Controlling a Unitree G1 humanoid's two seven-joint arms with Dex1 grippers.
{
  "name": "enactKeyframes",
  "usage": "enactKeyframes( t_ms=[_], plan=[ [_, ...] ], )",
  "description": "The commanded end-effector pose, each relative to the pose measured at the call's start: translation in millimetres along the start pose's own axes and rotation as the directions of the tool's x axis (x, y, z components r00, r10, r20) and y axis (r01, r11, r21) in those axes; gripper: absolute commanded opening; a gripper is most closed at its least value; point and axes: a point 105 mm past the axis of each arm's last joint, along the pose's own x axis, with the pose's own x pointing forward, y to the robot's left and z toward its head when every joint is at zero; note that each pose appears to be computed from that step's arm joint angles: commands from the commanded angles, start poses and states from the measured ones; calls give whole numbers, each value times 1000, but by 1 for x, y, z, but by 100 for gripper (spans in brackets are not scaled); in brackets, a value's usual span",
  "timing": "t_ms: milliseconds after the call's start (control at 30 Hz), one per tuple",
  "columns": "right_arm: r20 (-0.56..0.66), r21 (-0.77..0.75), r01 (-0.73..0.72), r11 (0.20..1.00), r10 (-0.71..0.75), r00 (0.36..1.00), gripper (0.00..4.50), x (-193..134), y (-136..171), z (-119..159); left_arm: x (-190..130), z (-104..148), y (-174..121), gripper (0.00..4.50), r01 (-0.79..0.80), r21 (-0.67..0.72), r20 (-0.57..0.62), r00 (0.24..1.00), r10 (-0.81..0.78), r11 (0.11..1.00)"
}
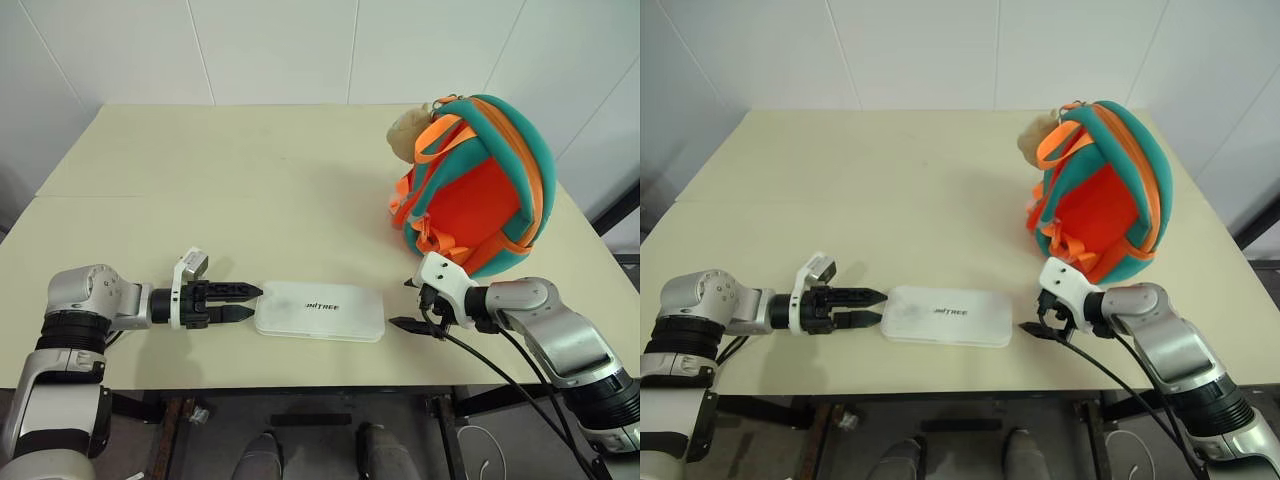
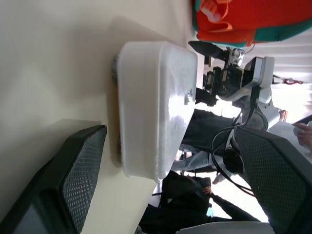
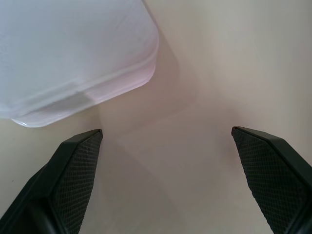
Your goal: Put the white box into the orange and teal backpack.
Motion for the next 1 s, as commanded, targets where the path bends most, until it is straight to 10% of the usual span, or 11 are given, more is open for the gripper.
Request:
enactKeyframes(
  t_ms=[33,900,1000],
  plan=[
    [29,-44,7,999,-6,1000,448,0,-1,11,-9,3,13,450,-84,-4,17,996,84,996],
    [48,-47,-3,999,5,999,448,4,4,17,39,-6,2,450,56,36,-183,982,-48,998],
    [48,-47,0,999,3,999,450,4,3,17,40,-5,4,393,47,60,-189,981,-35,997]
  ],
)
